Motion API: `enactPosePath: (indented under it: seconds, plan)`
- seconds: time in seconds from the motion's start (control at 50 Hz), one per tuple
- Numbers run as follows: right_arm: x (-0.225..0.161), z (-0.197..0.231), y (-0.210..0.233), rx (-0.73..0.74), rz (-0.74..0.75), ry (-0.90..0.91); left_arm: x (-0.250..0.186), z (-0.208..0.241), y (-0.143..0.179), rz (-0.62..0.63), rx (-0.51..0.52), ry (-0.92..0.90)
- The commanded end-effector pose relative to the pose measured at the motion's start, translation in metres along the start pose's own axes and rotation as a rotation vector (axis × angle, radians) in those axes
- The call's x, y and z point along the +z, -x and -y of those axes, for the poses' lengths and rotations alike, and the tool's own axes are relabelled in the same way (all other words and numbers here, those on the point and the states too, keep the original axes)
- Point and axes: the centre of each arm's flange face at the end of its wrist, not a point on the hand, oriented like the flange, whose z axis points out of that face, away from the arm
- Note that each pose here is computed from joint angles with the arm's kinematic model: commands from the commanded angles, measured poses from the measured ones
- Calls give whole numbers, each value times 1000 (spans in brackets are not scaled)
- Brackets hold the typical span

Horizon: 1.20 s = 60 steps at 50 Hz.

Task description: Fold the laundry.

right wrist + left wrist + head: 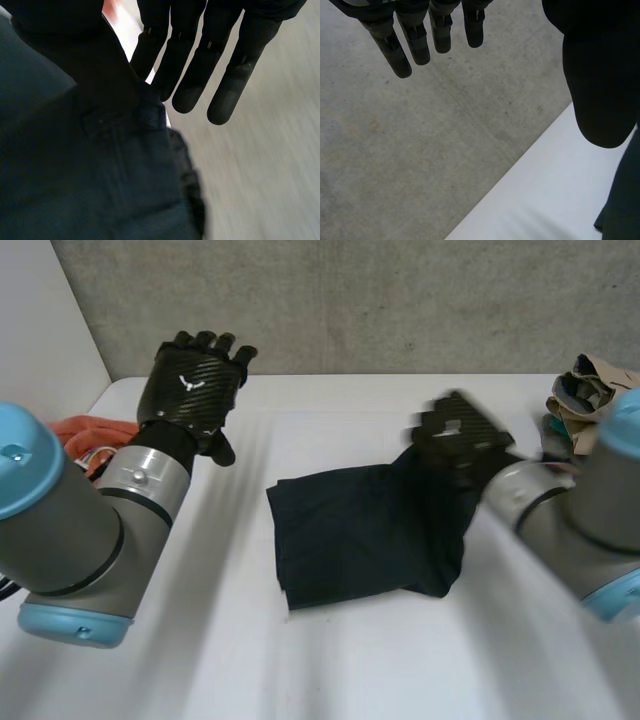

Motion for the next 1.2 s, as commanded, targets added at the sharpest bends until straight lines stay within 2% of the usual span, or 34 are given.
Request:
enactPosePath:
  seconds: [0.02,0.08,0.12,0.24,0.3,0.4,0.46,0.5,0.58,0.66,0.8,0.98,1.08,1.2]
  plan:
    - [-6,58,110,-1,381,-353,-5,3,14,36,-26,-5]
    - [-10,61,145,10,477,-375,-7,-1,17,43,-59,9]
    - [-9,62,154,11,487,-368,-8,-3,18,44,-79,19]
    - [0,70,143,47,400,-318,-9,-6,18,44,-90,23]
    - [1,78,123,163,362,-307,-5,0,22,57,-91,3]
    - [-6,102,68,512,252,-302,7,20,26,72,-110,-62]
    - [-1,79,18,717,96,-202,14,30,22,59,-165,-91]
    - [2,56,-3,763,33,-105,16,29,4,3,-228,-61]
    - [11,35,-7,785,49,14,13,15,-36,-117,-292,79]
    - [27,19,6,780,115,112,5,-9,-68,-174,-307,229]
    - [45,-17,37,757,224,221,-7,-65,-94,-104,-243,437]
    - [51,-51,68,623,269,303,-16,-89,-98,-103,-217,516]
    - [49,-44,61,495,228,307,-14,-85,-92,-93,-222,504]
    - [37,-11,25,442,103,190,-1,-30,-78,-168,-282,331]
